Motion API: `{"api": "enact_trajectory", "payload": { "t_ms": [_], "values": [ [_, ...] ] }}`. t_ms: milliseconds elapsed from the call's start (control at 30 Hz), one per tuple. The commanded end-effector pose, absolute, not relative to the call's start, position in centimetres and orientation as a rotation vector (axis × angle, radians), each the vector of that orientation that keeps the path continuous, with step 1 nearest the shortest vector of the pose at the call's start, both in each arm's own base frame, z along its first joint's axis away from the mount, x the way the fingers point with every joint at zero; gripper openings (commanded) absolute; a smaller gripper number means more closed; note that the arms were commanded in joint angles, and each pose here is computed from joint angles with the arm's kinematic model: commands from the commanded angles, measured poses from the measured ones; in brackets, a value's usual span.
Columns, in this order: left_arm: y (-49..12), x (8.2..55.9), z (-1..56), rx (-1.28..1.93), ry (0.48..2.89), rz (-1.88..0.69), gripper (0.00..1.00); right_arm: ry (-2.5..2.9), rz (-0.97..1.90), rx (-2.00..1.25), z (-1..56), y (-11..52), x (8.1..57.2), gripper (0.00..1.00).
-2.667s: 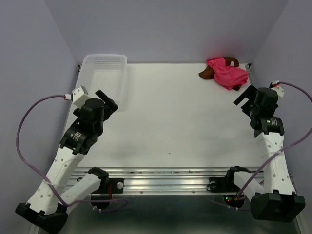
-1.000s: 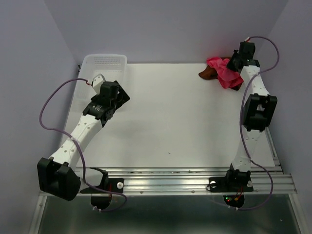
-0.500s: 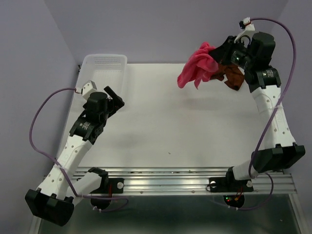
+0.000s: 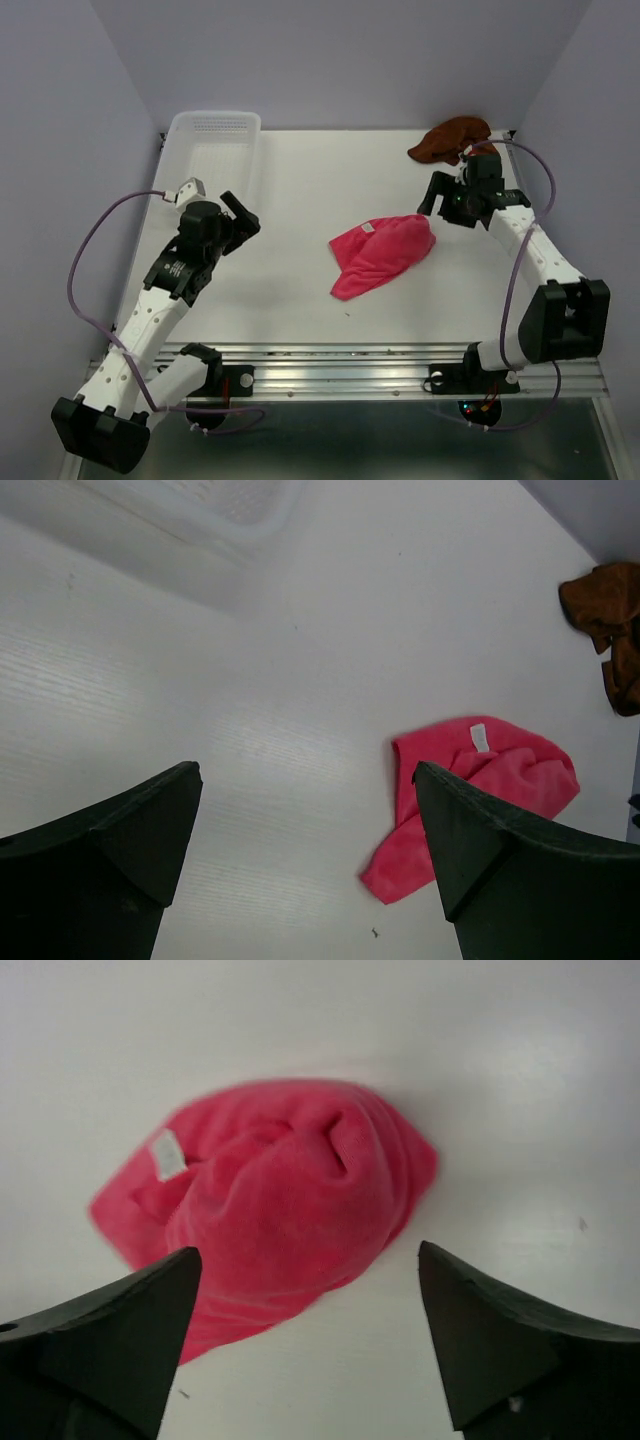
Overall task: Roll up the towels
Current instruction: Move the towel to the center of the board, then flatten the towel
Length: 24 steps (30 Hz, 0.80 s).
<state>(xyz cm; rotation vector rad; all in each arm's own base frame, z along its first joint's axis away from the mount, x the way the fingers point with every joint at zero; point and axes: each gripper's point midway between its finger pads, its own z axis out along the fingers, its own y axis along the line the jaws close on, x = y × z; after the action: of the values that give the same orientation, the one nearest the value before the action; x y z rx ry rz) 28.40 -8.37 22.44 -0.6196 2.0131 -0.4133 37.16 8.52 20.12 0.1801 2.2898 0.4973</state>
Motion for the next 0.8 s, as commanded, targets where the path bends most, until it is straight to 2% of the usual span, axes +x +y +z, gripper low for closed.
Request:
{"api": "enact_trajectory", "payload": {
  "t_ms": [0,200,400,533,600,633,767],
  "values": [
    [-11.1,27.8,20.3,-0.472,2.112,-0.534,0.99,2.459,0.052,0.406,15.1,2.1,34.0,1.0],
    [-16.0,25.2,15.0,-0.236,2.272,-0.709,0.99,2.309,0.218,0.368,17.6,3.8,32.0,1.0],
    [-23.5,22.5,13.3,0.007,2.325,-0.851,0.99,2.333,0.294,0.32,16.9,4.8,30.1,1.0],
    [-26.7,22.0,11.2,0.13,2.391,-0.84,0.98,2.337,0.298,0.327,16.6,4.9,30.0,1.0],
    [-28.6,21.8,11.2,0.197,2.399,-0.849,0.95,2.333,0.302,0.336,16.6,4.9,30.1,1.0],
    [-29.0,21.7,10.7,0.236,2.415,-0.835,0.9,2.337,0.298,0.344,16.5,4.9,30.1,1.0],
    [-30.7,22.0,8.0,0.285,2.478,-0.773,0.87,2.347,0.287,0.35,16.1,4.7,30.2,1.0]
  ]
}}
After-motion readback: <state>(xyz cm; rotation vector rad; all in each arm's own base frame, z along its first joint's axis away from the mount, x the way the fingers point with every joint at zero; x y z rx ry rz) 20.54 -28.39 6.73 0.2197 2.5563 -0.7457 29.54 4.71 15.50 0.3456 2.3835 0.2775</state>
